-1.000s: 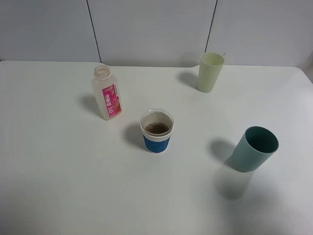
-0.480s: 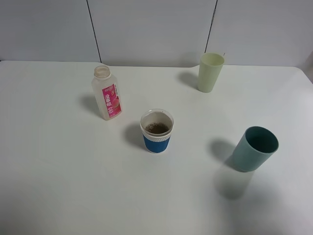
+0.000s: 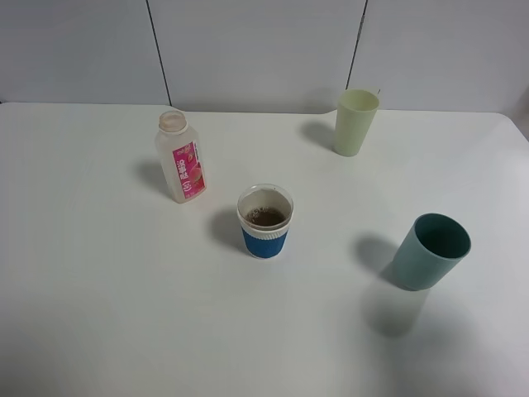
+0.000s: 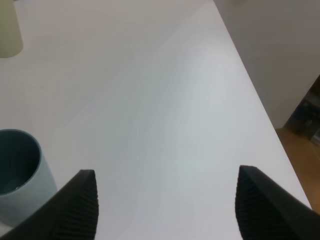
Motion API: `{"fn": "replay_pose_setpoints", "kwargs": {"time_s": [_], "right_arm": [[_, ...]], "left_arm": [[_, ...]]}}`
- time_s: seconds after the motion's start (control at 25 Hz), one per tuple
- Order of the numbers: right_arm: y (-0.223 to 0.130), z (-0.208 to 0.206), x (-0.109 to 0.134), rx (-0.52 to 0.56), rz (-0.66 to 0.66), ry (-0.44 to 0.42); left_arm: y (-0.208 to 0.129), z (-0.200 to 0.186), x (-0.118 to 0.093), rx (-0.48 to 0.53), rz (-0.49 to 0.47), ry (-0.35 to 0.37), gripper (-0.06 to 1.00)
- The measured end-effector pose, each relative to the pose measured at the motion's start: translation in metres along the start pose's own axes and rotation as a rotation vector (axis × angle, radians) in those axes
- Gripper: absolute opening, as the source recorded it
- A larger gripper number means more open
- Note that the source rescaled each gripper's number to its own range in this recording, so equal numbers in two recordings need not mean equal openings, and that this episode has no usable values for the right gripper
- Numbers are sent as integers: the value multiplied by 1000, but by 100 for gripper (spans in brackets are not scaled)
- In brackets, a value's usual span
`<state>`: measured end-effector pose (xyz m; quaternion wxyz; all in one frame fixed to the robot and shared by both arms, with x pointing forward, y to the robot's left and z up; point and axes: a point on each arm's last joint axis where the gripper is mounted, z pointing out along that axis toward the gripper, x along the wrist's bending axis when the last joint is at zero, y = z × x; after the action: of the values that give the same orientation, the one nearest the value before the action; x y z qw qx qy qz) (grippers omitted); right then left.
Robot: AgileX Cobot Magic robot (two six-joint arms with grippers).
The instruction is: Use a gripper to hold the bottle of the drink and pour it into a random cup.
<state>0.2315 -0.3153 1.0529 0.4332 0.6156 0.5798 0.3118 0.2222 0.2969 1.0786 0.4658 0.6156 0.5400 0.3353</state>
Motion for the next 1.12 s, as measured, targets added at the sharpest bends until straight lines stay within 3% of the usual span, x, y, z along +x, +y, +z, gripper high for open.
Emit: {"fn": "replay_pose_setpoints", "kwargs": {"time_s": [0.6, 0.88, 1.12], "right_arm": [[0, 0, 0, 0, 0, 0], [0, 0, 0, 0, 0, 0], [0, 0, 0, 0, 0, 0]], "left_arm": [[-17, 10, 6, 119, 5, 118, 80], [-19, 17, 9, 105, 9, 136, 80], [-19, 17, 9, 99, 10, 142, 97]]}}
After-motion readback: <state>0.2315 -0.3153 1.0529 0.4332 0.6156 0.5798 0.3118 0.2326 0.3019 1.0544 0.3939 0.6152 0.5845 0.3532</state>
